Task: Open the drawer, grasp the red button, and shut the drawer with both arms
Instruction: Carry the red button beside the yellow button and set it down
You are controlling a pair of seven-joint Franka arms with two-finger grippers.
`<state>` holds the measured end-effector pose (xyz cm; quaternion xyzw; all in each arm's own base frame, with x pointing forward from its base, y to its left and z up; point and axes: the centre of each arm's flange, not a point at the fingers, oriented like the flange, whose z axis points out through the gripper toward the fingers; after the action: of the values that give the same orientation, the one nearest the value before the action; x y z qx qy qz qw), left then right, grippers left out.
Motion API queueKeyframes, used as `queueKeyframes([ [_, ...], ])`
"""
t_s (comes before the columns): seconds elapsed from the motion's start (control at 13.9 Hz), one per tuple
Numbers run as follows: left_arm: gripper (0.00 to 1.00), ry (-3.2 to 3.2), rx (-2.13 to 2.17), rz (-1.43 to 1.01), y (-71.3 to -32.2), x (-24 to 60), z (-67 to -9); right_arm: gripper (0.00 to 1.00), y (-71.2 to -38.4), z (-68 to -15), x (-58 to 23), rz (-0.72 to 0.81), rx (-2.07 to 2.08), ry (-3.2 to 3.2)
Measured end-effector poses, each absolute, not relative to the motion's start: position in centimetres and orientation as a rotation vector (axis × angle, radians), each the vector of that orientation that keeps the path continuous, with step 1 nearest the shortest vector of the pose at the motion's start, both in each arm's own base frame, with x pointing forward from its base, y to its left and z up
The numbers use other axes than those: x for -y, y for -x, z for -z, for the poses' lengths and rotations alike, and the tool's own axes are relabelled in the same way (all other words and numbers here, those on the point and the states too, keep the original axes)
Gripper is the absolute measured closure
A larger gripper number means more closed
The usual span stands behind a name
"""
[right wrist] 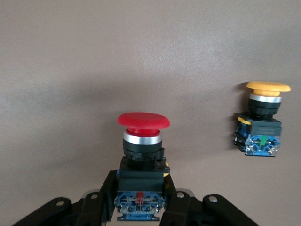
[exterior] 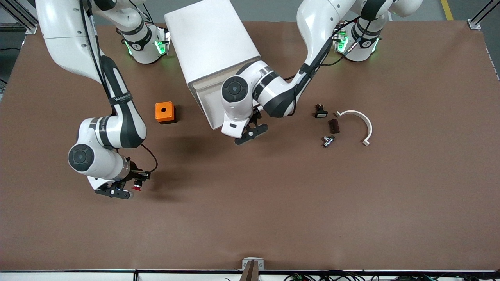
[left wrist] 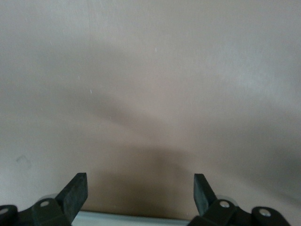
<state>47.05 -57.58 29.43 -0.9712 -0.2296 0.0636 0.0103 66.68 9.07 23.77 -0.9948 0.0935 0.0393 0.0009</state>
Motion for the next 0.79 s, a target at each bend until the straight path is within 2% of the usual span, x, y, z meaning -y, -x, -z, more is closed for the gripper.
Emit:
queueKeyframes([
  [0.79, 0.00, 3.035, 0.792, -0.556, -42.0, 60.7, -28.9, 0.58, -66.7, -20.5, -8.0, -0.136, -0.216, 3.137],
])
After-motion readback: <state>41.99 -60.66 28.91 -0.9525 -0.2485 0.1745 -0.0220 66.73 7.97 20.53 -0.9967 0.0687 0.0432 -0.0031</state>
